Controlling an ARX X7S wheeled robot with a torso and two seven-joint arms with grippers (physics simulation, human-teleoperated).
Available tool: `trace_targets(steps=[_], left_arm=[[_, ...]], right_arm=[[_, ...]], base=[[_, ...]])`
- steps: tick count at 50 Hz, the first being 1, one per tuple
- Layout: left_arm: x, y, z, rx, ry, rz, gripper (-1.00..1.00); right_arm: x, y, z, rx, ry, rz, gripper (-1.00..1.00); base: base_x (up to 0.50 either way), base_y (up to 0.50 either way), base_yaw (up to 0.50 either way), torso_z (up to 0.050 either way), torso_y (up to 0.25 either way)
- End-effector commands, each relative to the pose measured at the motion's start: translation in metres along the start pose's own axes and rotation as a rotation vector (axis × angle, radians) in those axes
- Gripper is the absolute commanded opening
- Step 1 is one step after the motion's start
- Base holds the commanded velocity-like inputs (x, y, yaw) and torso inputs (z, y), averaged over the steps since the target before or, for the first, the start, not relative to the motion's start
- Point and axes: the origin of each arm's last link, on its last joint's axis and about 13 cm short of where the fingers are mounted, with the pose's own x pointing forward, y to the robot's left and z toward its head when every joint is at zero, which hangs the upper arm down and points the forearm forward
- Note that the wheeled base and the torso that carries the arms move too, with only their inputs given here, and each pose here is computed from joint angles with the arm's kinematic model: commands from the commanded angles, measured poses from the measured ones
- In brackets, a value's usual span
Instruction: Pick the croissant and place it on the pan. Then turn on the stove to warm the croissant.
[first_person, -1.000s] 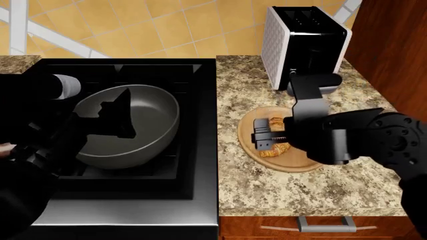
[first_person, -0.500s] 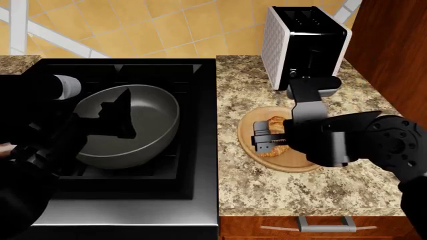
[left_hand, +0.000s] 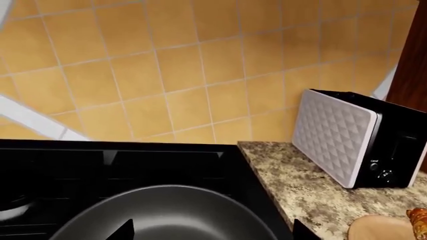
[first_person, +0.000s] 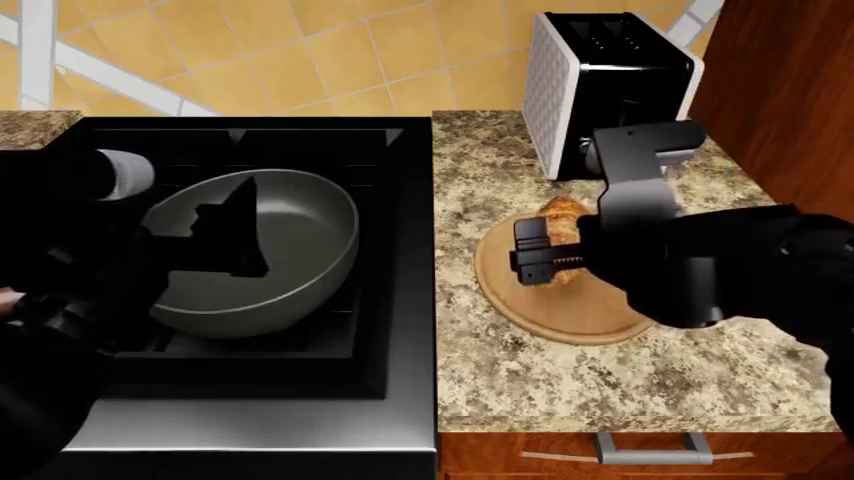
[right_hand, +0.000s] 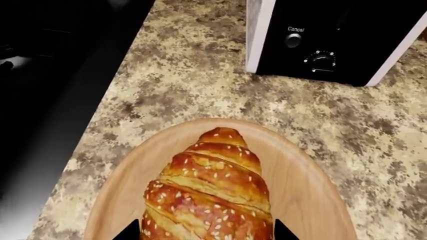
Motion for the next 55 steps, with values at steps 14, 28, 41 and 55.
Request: trace_targets(steps=[14, 28, 41, 55], left_arm=[[-0.014, -0.005, 0.007, -0.008, -0.033, -0.015, 1.00], [-0.020, -0.009, 0.007, -0.001, -0.039, -0.037, 1.00], [-0.026, -0.014, 0.006, 0.002, -0.038, -0.049, 1.00], [-0.026, -0.017, 0.007, -0.013, -0.054, -0.049, 1.00]], right_arm=[[-0.046, 0.000, 0.002, -0.057, -0.173, 0.058, -1.00], [-0.063, -0.004, -0.007, -0.088, -0.280, 0.082, -1.00], [-0.083, -0.006, -0.013, -0.155, -0.433, 0.126, -1.00], [-0.083, -0.009, -0.027, -0.177, -0.544, 0.134, -1.00]], base=[[0.00, 0.00, 0.00, 0.000, 0.001], [0.00, 0.00, 0.00, 0.000, 0.000], [0.00, 0.00, 0.00, 0.000, 0.000], [0.00, 0.00, 0.00, 0.000, 0.001]])
